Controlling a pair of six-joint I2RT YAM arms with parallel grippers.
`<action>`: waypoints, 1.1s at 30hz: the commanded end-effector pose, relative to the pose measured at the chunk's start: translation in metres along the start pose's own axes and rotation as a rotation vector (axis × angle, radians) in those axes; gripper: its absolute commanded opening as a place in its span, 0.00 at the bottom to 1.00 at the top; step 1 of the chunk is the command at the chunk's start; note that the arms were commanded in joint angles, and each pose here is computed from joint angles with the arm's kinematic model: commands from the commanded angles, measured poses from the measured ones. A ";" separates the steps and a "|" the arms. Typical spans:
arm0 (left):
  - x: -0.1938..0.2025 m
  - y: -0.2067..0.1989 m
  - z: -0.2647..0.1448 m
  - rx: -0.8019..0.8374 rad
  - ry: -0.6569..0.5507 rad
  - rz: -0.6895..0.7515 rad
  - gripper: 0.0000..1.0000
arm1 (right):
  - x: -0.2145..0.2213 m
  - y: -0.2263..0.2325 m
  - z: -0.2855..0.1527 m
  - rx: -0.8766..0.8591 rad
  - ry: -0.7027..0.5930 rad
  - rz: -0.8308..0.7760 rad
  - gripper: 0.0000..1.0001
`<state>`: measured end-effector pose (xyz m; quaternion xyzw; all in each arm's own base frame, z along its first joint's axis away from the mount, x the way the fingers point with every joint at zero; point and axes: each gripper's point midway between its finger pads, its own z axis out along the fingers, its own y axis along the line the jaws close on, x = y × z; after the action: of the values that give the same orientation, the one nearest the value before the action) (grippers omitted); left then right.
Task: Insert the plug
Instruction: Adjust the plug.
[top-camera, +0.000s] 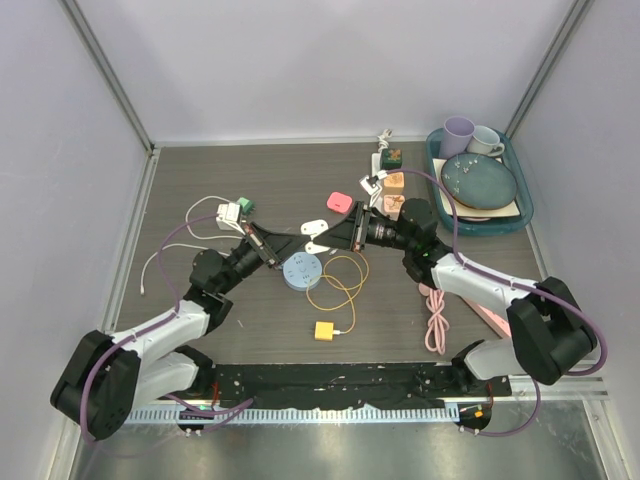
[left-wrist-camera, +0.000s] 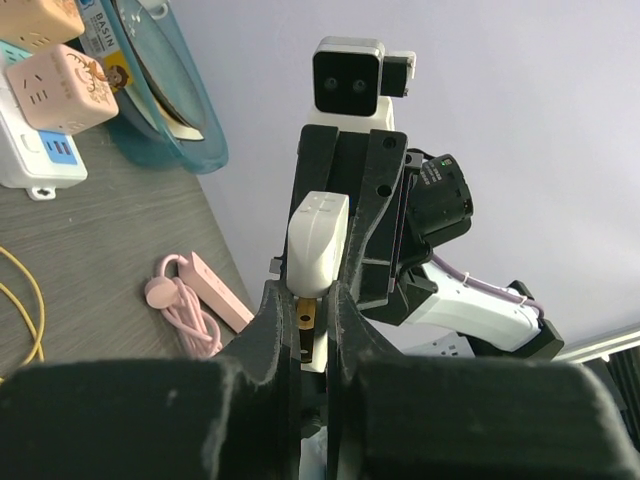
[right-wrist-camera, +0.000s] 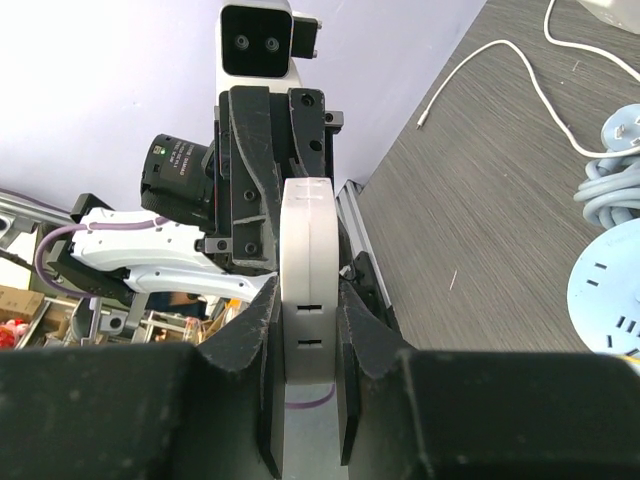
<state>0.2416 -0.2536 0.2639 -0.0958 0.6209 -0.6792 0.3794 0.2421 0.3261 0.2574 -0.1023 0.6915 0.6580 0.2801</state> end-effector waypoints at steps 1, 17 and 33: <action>-0.001 -0.026 -0.001 0.106 0.005 0.060 0.00 | -0.013 0.008 -0.002 0.003 -0.040 -0.062 0.22; 0.003 -0.014 0.000 0.082 0.017 0.084 0.00 | -0.023 0.010 0.005 -0.004 -0.060 -0.045 0.48; 0.001 0.019 0.002 -0.020 -0.021 0.087 0.03 | -0.022 0.008 0.008 -0.015 -0.042 -0.061 0.01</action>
<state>0.2444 -0.2578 0.2466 -0.0835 0.6320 -0.6669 0.3858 0.2552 0.3290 0.2498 -0.0825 0.7011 0.6505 0.2801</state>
